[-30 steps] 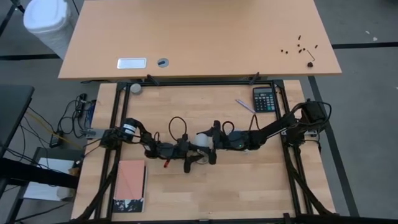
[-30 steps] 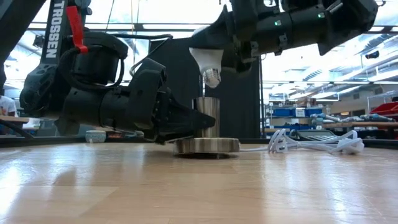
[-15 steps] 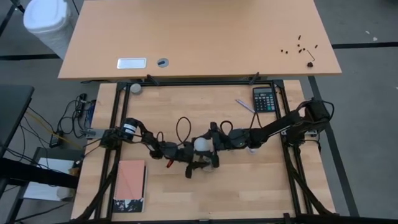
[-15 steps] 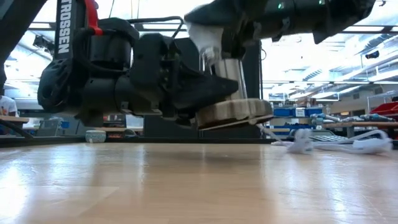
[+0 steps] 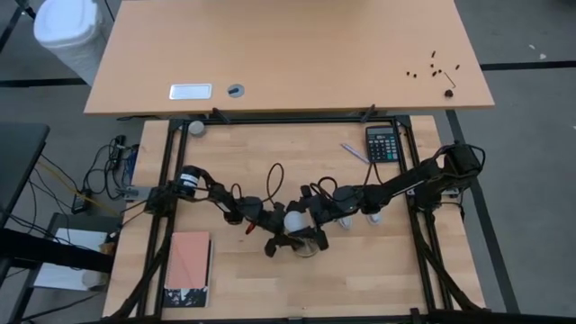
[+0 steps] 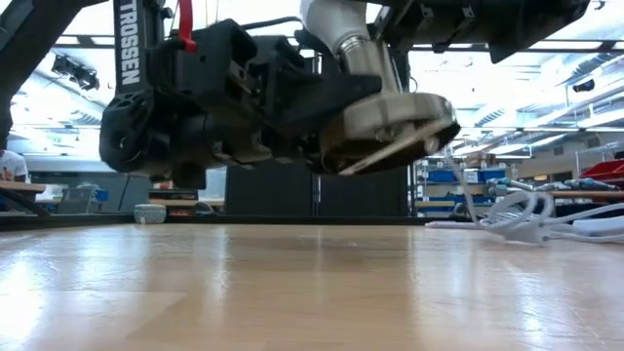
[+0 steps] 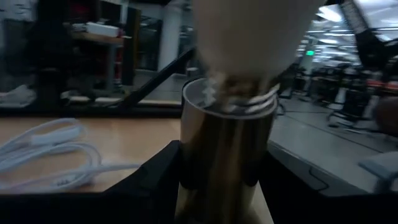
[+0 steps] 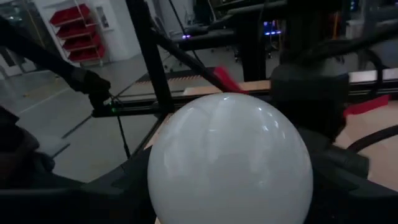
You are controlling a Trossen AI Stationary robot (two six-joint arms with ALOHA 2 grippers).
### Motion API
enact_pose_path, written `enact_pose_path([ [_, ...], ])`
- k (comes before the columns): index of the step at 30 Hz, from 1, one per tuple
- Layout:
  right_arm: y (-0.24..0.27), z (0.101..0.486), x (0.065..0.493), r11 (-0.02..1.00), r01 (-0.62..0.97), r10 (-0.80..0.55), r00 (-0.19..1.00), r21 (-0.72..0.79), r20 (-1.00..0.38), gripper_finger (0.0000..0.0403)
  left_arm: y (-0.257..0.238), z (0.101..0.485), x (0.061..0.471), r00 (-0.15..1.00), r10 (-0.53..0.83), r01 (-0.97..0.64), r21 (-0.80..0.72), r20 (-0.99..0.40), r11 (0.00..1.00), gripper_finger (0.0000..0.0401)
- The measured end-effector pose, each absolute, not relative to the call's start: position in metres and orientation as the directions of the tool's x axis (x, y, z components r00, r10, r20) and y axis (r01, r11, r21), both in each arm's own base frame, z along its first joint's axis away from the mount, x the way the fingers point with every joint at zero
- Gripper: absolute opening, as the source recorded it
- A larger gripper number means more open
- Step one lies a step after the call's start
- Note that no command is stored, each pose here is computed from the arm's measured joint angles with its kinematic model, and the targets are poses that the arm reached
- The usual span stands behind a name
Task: Screw lightbulb
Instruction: Insert the lightbulb on the lamp
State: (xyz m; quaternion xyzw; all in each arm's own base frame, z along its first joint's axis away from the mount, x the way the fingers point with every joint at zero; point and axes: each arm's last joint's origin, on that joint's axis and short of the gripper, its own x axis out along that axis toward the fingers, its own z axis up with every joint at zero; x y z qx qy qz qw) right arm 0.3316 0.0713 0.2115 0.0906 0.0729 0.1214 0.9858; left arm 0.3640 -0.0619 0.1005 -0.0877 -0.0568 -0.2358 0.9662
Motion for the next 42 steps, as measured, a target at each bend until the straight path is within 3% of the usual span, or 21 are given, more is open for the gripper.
enact_pose_path([
  [9, 0.073, 0.217, 0.331, 0.930, -0.297, 0.320, 0.944, 0.217, -0.080, 0.0280, -0.063, 0.116, 0.365, 0.850, -0.491, 0.511, -0.067, 0.192, 0.857, 0.0194],
  [26, 0.076, 0.230, 0.324, 0.924, -0.315, 0.335, 0.940, 0.217, -0.064, 0.0280, -0.062, 0.131, 0.364, 0.852, -0.470, 0.498, -0.079, 0.229, 0.864, 0.0194],
  [36, 0.079, 0.236, 0.316, 0.956, -0.220, 0.245, 0.963, 0.196, -0.113, 0.0280, -0.062, 0.137, 0.364, 0.881, -0.406, 0.427, -0.039, 0.245, 0.903, 0.0194],
  [42, 0.087, 0.240, 0.311, 0.982, -0.176, 0.182, 0.977, 0.062, -0.112, 0.0280, -0.061, 0.137, 0.364, 0.893, -0.375, 0.406, -0.087, 0.248, 0.910, 0.0194],
])
